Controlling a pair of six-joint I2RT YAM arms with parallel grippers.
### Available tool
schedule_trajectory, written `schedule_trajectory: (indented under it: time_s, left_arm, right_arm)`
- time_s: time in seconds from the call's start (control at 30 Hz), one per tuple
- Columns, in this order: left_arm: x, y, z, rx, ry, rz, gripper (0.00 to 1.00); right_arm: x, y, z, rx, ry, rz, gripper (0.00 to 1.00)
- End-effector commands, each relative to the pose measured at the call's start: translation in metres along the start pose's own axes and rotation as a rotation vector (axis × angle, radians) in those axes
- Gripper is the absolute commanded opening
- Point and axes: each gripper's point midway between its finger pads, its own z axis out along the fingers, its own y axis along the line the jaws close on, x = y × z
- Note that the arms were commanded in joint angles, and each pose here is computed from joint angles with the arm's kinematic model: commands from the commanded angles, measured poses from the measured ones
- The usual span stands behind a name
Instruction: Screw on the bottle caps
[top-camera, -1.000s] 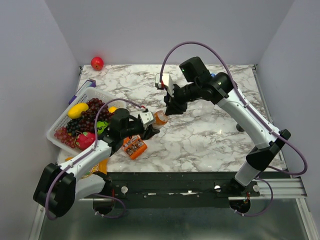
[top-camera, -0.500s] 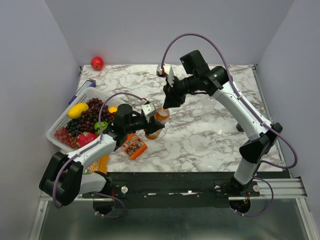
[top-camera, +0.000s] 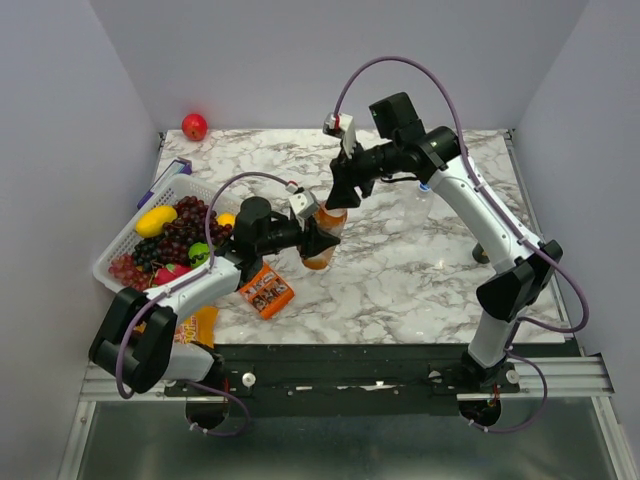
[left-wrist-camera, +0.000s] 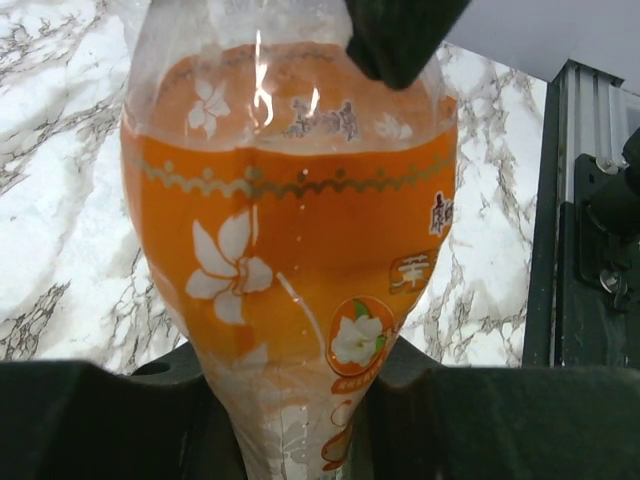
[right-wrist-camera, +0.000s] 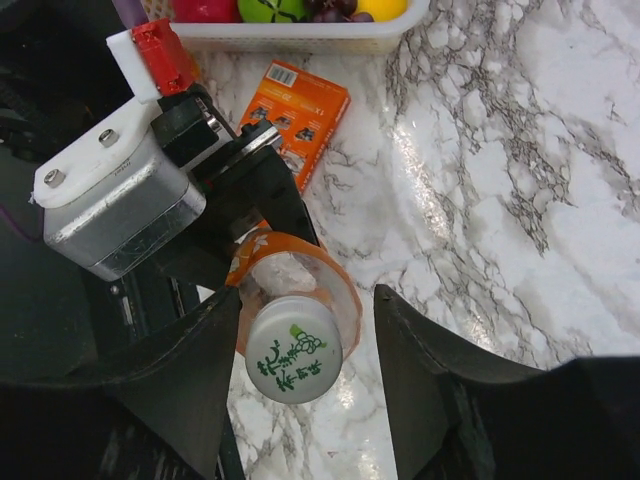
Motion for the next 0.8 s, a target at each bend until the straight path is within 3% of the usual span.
schedule_trajectory:
  time_s: [0.0, 0.13, 0.17, 0.2, 0.27, 0.3, 0.57, 0.77]
  left_arm:
    - [-0.032, -0.004, 0.007, 0.025, -0.087, 0.019, 0.00]
    - [-0.034, 0.001, 0.009, -0.002, -0.092, 0.014, 0.02]
    - [-0.029, 0.004, 0.009, -0.015, -0.073, -0.001, 0.14]
    - [-0.025, 0.009, 0.010, -0.041, -0.060, -0.006, 0.46]
    - [-0.015, 0.018, 0.007, -0.092, -0.012, -0.013, 0.71]
    - [-0.011, 0.021, 0.006, -0.114, 0.007, -0.012, 0.98]
    - [0.035, 0.053, -0.037, -0.308, 0.249, 0.011, 0.98]
    - [0.038, 0.064, -0.051, -0.339, 0.274, -0.064, 0.98]
  right_arm:
    - [0.003, -0.001, 0.008, -0.057, -0.018, 0.078, 0.56]
    - [-0.001, -0.005, 0.007, -0.077, -0.042, 0.094, 0.32]
    - [-0.002, -0.005, 0.007, -0.082, -0.043, 0.091, 0.24]
    - [-0.001, -0.008, 0.008, -0.071, -0.042, 0.074, 0.20]
    - [-0.002, -0.016, 0.005, -0.034, -0.028, 0.042, 0.17]
    - [0.000, -0.025, 0.003, 0.004, -0.012, -0.009, 0.16]
    - [0.027, -0.069, -0.013, 0.226, 0.089, -0.194, 0.15]
    - [0.031, -0.106, -0.006, 0.309, 0.052, -0.193, 0.17]
